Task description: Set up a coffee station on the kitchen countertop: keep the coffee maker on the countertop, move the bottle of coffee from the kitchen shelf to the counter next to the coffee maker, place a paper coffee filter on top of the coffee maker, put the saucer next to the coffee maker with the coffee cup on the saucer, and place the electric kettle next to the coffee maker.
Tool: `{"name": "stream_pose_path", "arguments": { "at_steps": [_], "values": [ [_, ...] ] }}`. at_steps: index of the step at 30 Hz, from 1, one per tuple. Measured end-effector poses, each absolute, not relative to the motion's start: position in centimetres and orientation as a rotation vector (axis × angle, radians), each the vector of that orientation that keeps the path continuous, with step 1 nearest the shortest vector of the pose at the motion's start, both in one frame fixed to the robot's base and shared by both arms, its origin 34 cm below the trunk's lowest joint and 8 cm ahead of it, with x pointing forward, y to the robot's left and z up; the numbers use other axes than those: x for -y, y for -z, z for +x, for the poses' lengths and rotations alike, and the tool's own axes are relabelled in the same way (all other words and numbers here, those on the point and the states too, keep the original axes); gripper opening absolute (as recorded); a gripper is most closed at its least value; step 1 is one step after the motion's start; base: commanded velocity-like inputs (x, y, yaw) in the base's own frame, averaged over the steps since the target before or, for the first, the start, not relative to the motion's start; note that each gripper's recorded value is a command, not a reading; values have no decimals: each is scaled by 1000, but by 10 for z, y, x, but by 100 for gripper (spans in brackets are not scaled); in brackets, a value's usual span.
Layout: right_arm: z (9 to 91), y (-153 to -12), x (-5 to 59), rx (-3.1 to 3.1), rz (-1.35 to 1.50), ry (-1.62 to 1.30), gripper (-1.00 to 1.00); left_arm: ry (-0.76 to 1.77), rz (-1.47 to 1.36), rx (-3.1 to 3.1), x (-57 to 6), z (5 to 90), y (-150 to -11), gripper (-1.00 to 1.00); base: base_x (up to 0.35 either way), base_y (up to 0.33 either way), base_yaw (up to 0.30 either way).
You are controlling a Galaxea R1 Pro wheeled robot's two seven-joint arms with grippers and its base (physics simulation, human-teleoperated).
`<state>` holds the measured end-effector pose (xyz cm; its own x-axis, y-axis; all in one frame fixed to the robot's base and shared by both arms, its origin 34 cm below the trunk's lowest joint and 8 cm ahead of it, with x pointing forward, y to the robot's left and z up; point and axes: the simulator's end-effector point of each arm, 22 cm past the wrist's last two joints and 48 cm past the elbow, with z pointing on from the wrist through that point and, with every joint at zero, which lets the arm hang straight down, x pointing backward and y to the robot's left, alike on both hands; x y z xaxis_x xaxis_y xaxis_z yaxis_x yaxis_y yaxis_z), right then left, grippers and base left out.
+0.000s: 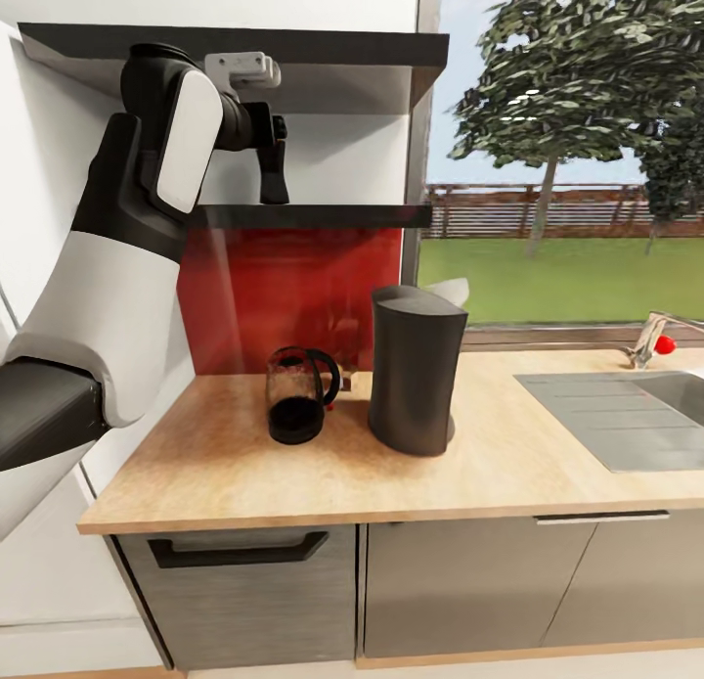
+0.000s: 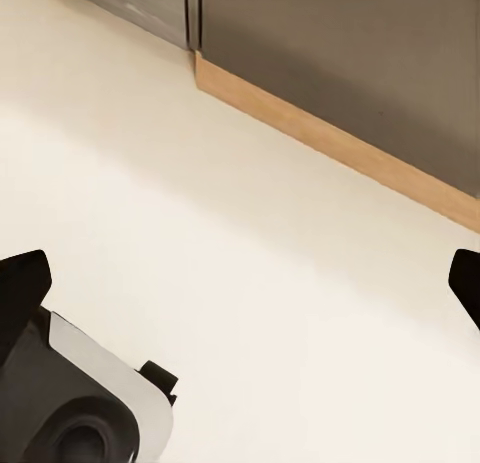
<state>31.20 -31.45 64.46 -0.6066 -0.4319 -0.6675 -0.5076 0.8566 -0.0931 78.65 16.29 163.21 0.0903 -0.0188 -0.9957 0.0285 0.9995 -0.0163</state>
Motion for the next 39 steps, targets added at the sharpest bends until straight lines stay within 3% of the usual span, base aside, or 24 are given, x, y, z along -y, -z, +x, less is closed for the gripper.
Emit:
{"name": "stream_pose_path", "arguments": {
  "at_steps": [28,39],
  "values": [
    [311,-650,315,-2310,-676,-136,100,35,7,-1486,-163,787,-1635,100,4,0,0],
    [311,-650,315,-2309,-675,-136,100,46,-4,-1464,-163,788,-1638,100,112,0,0]
  ]
}}
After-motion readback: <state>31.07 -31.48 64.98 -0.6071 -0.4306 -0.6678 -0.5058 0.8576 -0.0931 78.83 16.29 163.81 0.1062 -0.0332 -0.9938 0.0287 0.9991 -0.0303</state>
